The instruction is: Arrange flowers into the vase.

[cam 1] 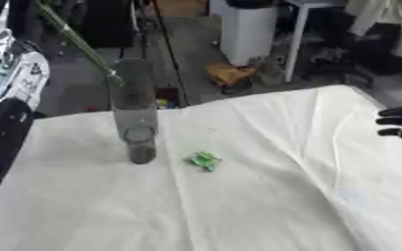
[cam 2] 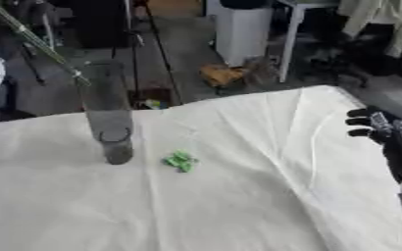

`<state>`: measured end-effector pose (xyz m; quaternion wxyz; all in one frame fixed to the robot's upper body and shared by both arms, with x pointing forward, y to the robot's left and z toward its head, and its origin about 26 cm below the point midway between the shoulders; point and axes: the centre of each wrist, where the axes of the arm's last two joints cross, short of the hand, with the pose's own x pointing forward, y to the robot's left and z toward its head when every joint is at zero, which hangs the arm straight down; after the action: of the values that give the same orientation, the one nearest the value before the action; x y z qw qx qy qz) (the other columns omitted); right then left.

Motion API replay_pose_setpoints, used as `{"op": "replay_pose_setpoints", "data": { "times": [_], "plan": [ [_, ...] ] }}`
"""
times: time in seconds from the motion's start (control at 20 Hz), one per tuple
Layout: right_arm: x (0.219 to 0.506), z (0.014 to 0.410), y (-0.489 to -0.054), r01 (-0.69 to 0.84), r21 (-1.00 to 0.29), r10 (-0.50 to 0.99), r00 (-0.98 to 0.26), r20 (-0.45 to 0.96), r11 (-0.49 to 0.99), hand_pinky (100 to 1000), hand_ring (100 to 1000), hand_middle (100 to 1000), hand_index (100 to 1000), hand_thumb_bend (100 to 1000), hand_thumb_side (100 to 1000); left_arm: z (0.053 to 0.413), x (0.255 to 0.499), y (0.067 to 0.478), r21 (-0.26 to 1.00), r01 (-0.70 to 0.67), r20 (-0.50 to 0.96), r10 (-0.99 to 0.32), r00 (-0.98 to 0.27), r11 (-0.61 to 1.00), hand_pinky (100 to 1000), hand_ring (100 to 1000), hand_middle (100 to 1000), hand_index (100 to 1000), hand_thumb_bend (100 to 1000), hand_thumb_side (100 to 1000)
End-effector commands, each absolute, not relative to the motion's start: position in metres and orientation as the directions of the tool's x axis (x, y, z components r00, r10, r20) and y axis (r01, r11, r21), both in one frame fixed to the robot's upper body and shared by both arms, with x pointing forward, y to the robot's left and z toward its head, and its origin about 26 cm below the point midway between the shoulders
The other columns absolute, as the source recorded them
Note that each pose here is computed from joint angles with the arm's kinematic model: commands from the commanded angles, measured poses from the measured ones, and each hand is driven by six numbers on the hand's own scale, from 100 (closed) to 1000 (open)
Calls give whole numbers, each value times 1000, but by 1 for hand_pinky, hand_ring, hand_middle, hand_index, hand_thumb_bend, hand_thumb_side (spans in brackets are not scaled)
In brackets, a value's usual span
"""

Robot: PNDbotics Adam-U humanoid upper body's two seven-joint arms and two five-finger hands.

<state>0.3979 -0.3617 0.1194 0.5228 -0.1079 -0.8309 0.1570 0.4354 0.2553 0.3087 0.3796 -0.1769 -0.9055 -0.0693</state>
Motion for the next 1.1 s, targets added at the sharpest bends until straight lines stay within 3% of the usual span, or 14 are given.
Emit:
{"op": "replay_pose_setpoints", "data": {
  "times": [0.05, 0.4, 1.1],
  "plan": [
    [399, 140, -368, 34, -399, 368, -469, 803, 916, 670, 736, 694, 701, 100, 890, 330, 431, 265, -13, 372, 662, 287, -693, 928, 100, 100, 100, 100, 892, 559],
    [398, 140, -370, 38, -399, 369, -467, 803, 916, 669, 736, 694, 701, 100, 890, 328, 431, 268, 5, 348, 650, 262, -713, 937, 100, 100, 100, 100, 886, 550],
    [397, 140, -370, 42, -394, 367, -467, 805, 918, 668, 736, 693, 701, 100, 890, 328, 430, 273, 115, 172, 593, 71, -802, 978, 100, 100, 100, 100, 880, 516]
  ]
}}
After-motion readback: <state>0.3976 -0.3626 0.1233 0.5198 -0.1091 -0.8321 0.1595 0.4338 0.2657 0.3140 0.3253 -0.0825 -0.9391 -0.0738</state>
